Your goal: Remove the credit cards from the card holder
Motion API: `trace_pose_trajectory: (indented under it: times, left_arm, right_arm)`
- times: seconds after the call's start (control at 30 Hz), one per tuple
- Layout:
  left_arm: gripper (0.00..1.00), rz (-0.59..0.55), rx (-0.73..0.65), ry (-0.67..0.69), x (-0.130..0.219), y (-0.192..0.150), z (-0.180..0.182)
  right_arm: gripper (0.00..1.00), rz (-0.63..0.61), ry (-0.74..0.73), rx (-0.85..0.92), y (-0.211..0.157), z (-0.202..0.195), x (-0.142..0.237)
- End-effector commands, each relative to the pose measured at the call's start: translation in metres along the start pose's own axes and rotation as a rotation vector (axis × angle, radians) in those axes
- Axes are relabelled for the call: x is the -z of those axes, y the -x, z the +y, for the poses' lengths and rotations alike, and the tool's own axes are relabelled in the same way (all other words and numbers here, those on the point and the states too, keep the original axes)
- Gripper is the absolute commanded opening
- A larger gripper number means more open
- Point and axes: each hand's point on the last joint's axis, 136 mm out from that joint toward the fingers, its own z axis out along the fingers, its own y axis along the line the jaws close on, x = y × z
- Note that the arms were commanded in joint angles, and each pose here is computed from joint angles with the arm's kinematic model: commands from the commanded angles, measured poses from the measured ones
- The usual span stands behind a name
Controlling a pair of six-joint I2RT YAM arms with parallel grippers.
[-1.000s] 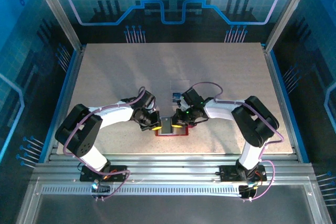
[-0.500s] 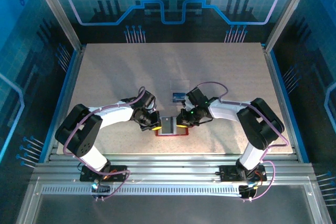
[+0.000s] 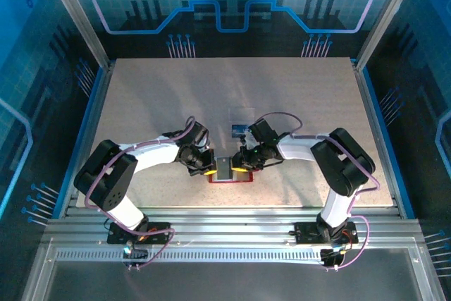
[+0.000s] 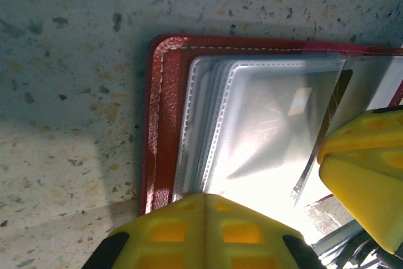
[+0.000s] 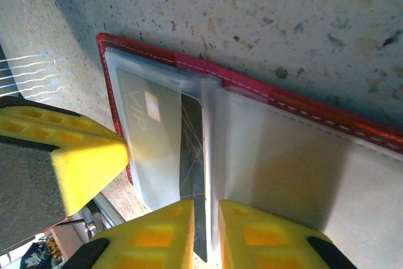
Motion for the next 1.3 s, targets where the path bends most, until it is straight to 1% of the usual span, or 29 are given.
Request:
trace_pose_trajectory:
  times: [0.0,0.2,0.6,0.87,1.27]
  left_arm:
    - [0.05,0.019,0.0,0.043,-0.002,-0.001,0.009]
    - [0.02,0.023,0.001,0.041,-0.002,-0.001,0.008]
    - [0.02,0.027,0.003,0.045,-0.003,-0.002,0.009]
    - [0.02,0.032,0.004,0.05,-0.003,-0.002,0.01]
    - [0.02,0.034,0.002,0.05,-0.004,-0.002,0.01]
  right_arm:
    - [0.18,0.011,0.026,0.002,0.001,0.003,-0.004]
    - [0.18,0.019,0.048,0.001,0.0,0.005,-0.008]
    - [0.19,0.025,0.007,-0.013,-0.002,-0.003,-0.011]
    - [0.2,0.044,0.065,-0.013,-0.002,0.007,-0.014]
    - [0.09,0.016,0.052,0.0,0.0,0.009,-0.005]
